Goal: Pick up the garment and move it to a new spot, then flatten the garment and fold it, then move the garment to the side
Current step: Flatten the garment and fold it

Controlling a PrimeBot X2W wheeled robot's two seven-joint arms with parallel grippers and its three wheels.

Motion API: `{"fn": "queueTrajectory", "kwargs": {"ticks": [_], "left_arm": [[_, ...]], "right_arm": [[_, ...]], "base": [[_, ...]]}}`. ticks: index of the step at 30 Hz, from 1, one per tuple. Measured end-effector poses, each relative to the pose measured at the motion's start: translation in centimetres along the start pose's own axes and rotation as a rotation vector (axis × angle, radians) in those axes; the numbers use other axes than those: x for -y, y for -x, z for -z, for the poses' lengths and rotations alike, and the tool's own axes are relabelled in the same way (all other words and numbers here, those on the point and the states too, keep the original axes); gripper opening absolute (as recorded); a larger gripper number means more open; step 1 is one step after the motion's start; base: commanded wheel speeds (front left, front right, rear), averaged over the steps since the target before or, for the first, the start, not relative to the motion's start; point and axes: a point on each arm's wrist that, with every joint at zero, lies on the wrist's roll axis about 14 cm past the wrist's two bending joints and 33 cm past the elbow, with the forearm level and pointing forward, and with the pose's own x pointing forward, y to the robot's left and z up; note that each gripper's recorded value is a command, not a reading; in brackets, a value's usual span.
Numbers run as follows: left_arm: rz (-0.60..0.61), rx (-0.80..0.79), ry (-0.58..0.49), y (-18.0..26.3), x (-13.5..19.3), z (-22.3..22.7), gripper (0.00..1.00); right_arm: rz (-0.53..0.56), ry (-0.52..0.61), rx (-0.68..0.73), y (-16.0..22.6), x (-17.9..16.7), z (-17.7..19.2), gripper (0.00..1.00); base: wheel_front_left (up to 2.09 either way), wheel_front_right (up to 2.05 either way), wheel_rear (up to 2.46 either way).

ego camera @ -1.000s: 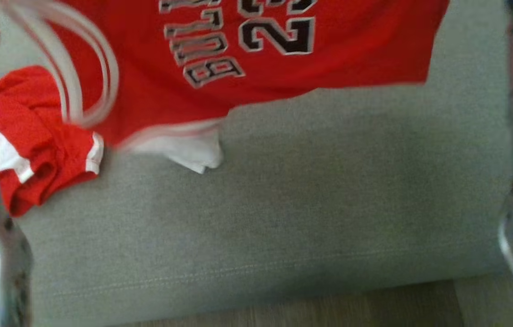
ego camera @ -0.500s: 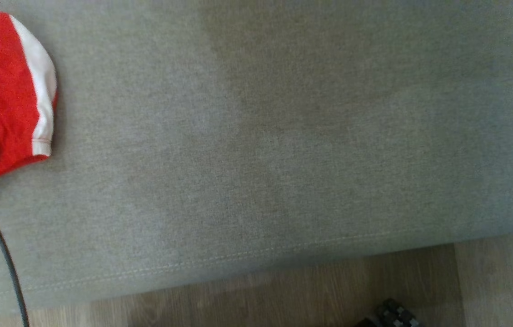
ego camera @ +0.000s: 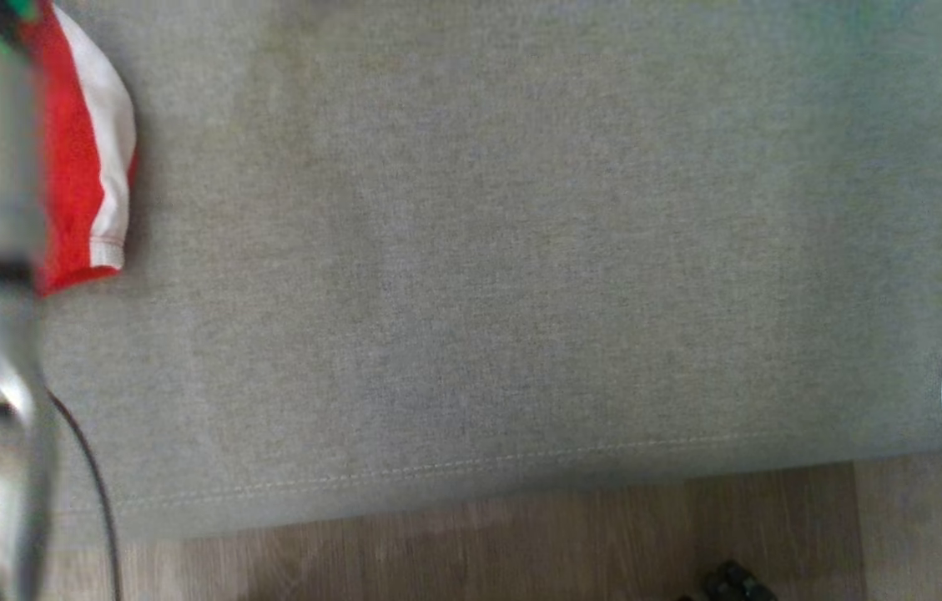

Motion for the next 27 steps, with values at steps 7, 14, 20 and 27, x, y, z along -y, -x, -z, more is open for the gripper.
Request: {"fn": "queueTrajectory", "kwargs": {"ticks": [7,14,20,27], "left_arm": [[0.013,-0.161,0.108,9.0,1.0,5.5,0.00],[-0.043,-0.263,0.126,19.6,1.2,7.3,0.00],[-0.112,-0.275,0.168,26.5,3.0,6.4,0.00],[-0.205,-0.292,0.218,31.9,4.2,4.6,0.00]], "right_arm": [[0.022,-0.042,-0.131,5.0,0.8,3.4,0.00],[0.063,-0.051,-0.261,14.2,2.5,7.3,0.00],[0.068,-0.034,-0.264,20.3,3.2,7.5,0.00],[0.107,-0.066,-0.277,25.3,4.4,8.4,0.00]], "base": [[0.00,0.00,0.00],[0.00,0.00,0.00],[0.00,0.00,0.00],[0.00,0.00,0.00]]}}
